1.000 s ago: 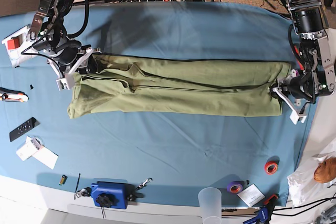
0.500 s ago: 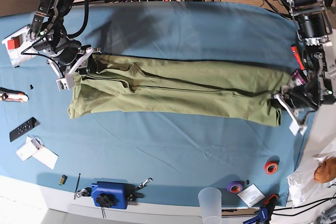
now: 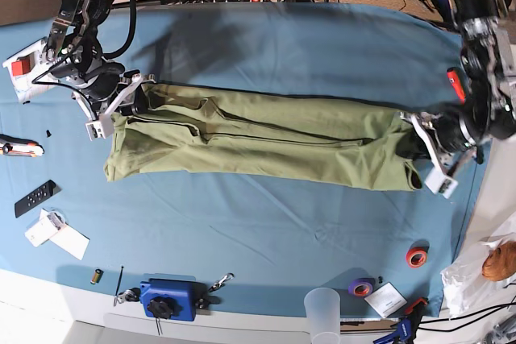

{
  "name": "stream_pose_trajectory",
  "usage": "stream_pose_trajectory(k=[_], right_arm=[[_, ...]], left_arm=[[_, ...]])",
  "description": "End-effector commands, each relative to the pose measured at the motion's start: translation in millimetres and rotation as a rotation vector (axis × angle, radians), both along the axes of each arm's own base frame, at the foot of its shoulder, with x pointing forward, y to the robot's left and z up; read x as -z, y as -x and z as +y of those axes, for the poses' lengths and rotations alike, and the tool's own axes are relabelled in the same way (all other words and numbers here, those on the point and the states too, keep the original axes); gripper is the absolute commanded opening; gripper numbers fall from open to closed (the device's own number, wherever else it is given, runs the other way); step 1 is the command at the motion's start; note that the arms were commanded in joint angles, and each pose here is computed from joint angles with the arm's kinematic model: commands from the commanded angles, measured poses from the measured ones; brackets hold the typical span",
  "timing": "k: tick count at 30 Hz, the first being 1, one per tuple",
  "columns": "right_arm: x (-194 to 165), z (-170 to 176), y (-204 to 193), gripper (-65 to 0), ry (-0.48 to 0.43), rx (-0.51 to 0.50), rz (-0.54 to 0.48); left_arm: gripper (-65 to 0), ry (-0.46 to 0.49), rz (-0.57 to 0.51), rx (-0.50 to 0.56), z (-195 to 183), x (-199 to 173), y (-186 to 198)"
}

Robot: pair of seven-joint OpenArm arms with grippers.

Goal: Layout the t-shirt on the table in an organized manner, then fold the t-shirt properly
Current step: 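Grasp the collar end with the left gripper and fold it toward the right gripper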

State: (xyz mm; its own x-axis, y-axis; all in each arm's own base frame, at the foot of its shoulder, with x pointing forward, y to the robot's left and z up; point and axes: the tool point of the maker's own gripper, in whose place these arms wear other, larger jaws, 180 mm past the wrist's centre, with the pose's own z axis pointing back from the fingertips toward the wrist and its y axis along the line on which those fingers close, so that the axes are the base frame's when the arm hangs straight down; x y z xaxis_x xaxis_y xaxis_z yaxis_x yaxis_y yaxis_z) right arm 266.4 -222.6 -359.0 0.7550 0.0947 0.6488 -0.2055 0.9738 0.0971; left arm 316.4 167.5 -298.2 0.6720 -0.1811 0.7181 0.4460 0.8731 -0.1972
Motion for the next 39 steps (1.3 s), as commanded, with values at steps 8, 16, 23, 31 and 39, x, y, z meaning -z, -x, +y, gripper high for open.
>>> stream_pose_trajectory(k=[8,16,23,31,39], right_arm=[[-13,-2,-8,-47.5,0.01,-0.009,-0.05],[-13,-2,-9,-47.5,0.009,-0.009,-0.055],[-13,-2,-9,-47.6,0.009,-0.009,-0.054],[-13,-2,-9,-47.5,0.009,-0.009,-0.055],[-14,-2,-9,-47.5,0.008,-0.009,-0.059]], left_arm=[[-65.0,0.066,-0.21,0.052,-55,-43,-8],[-65.0,0.069,-0.211,0.171,-147,-32,-5],[-65.0,0.006,-0.268,0.187,-212,-36,-23],[-65.0,-0.059,-0.211,0.248,-255,-13,-18],[-65.0,-0.03,-0.249,0.267,-269,-20,-15]])
